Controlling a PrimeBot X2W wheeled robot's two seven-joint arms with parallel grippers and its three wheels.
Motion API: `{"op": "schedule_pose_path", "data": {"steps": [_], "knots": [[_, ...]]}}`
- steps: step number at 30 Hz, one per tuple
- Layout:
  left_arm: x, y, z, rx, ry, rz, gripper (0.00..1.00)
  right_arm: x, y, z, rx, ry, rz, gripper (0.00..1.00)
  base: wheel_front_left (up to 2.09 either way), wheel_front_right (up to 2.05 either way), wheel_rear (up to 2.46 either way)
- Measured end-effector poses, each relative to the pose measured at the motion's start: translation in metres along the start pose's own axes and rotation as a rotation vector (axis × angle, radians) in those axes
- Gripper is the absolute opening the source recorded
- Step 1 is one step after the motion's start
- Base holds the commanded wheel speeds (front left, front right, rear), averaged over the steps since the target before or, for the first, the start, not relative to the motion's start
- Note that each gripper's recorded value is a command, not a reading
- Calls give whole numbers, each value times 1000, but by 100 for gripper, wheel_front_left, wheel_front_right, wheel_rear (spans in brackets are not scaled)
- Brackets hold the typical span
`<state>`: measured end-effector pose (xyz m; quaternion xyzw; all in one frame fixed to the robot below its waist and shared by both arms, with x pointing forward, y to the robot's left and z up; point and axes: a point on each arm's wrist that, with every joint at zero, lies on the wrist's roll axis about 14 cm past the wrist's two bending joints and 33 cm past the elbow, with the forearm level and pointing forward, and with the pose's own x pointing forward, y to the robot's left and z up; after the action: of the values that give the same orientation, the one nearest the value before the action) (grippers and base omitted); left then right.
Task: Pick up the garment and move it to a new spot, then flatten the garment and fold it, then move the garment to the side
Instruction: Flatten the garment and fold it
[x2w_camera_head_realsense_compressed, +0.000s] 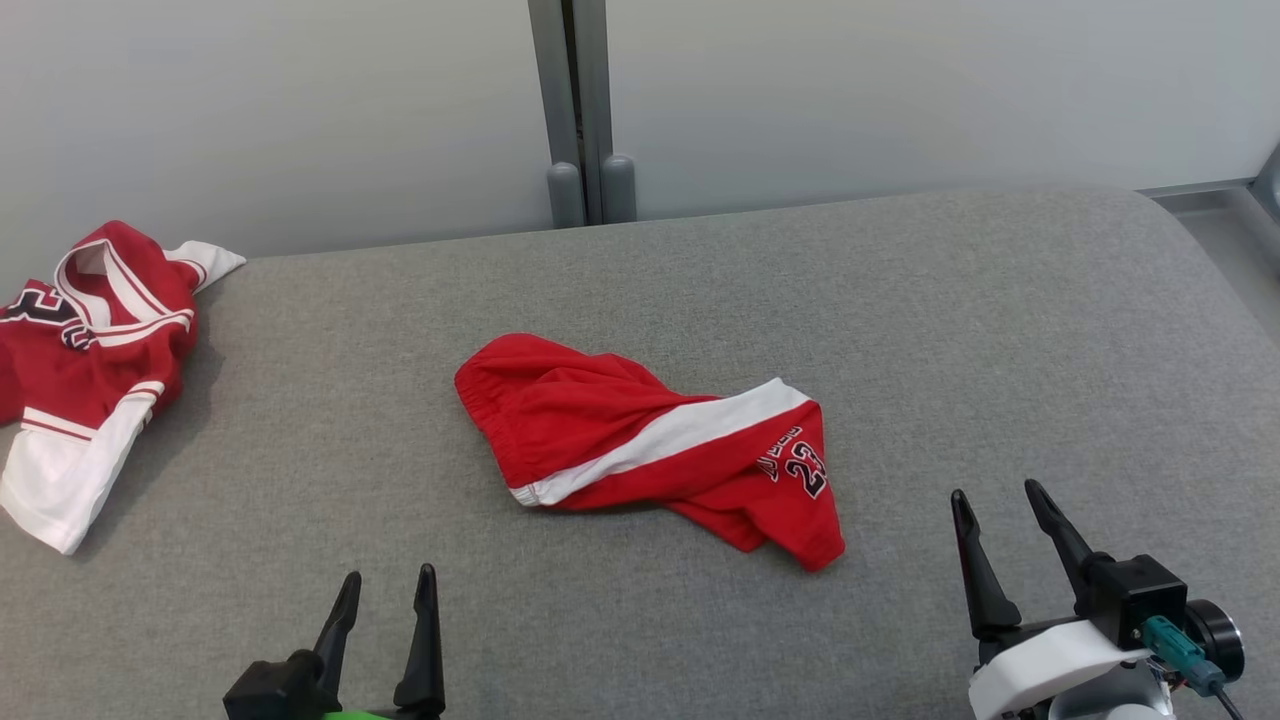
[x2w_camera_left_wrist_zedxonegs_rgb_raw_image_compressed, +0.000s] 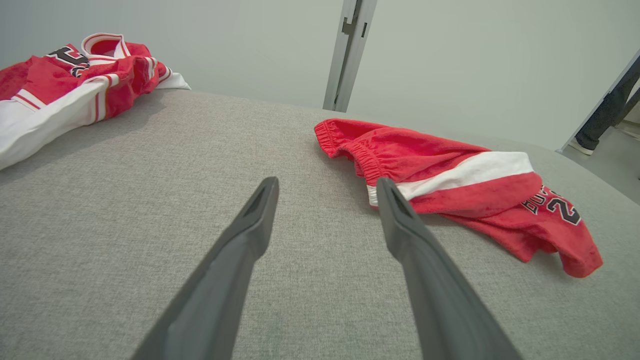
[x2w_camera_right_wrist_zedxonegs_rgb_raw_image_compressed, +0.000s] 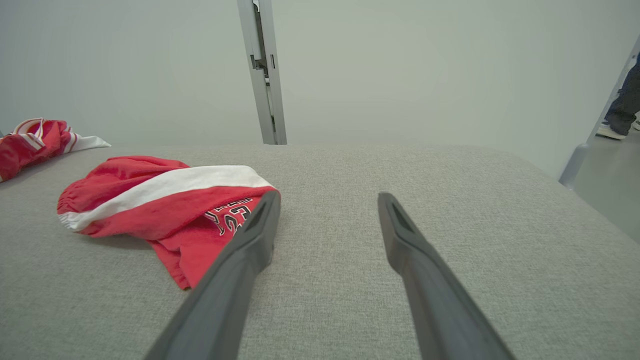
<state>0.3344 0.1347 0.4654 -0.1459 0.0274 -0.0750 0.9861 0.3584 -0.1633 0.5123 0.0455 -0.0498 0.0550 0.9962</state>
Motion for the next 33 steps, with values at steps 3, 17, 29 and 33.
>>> {"op": "schedule_pose_path", "data": {"steps": [3,17,29,33], "knots": [[0,0,0,-6,-2,1,100,0,1,-2,1,5,3,100,0,0,0],[0,-2,-4,-17,11,-1,100,7,7,-10,-16,30,28,100,0,0,0],[8,2,5,-17,-14,12,100,65,44,-31,-122,100,170,100,0,0,0],[11,11,6,-17,-17,42,100,87,49,-46,-159,148,194,100,0,0,0]]}}
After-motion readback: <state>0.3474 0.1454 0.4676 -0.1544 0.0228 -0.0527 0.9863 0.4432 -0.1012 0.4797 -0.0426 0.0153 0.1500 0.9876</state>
